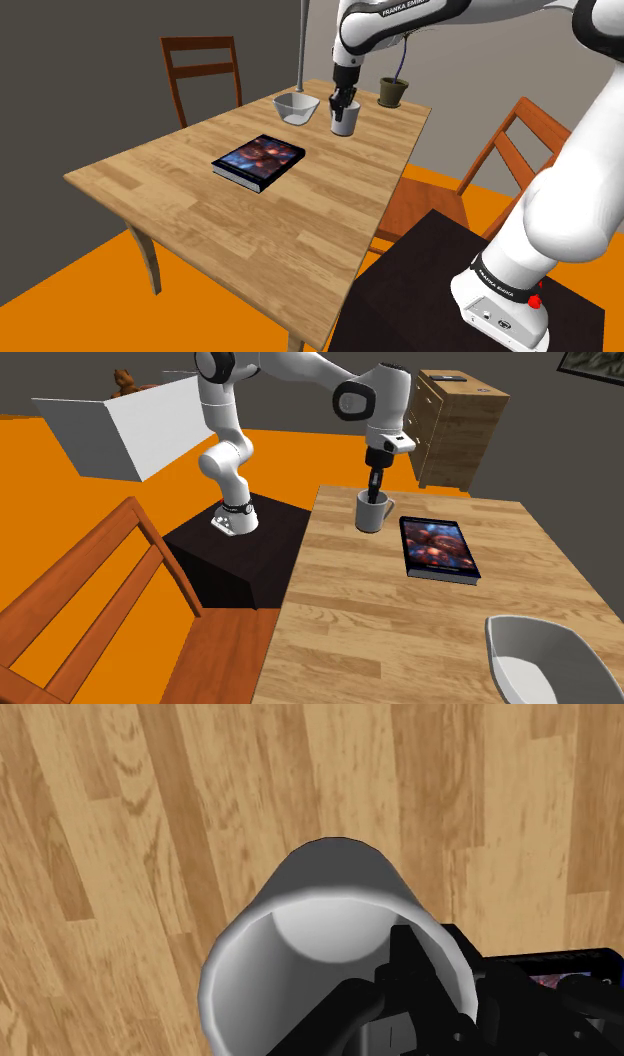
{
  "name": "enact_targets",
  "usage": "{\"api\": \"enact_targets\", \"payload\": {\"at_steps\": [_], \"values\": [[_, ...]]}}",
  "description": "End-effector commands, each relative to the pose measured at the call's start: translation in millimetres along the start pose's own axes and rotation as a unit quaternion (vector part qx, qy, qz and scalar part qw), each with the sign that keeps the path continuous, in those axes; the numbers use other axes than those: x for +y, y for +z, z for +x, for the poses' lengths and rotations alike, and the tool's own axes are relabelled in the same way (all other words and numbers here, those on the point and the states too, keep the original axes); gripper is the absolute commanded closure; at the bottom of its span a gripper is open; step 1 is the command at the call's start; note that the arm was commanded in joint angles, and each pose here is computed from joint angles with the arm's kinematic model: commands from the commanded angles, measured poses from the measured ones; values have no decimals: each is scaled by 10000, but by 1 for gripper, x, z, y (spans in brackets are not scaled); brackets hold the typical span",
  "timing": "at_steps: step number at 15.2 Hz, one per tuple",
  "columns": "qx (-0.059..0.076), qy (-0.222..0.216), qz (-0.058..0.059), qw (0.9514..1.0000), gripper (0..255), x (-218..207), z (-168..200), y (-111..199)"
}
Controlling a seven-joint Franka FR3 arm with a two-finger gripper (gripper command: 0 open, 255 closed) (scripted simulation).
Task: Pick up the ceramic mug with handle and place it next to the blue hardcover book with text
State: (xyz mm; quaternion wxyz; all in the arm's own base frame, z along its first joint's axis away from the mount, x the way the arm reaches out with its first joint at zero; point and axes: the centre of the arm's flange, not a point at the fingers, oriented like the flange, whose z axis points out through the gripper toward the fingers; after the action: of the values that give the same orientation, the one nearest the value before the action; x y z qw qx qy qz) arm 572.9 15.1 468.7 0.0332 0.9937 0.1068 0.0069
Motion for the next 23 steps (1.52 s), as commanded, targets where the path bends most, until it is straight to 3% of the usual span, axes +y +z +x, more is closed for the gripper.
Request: {"api": "enact_targets", "payload": {"at_steps": [1,8,23], "values": [[1,7,-1,10000,255,-27,2,0],[1,7,-1,10000,255,-110,13,-6],[1,7,-1,10000,255,-115,13,73]]}}
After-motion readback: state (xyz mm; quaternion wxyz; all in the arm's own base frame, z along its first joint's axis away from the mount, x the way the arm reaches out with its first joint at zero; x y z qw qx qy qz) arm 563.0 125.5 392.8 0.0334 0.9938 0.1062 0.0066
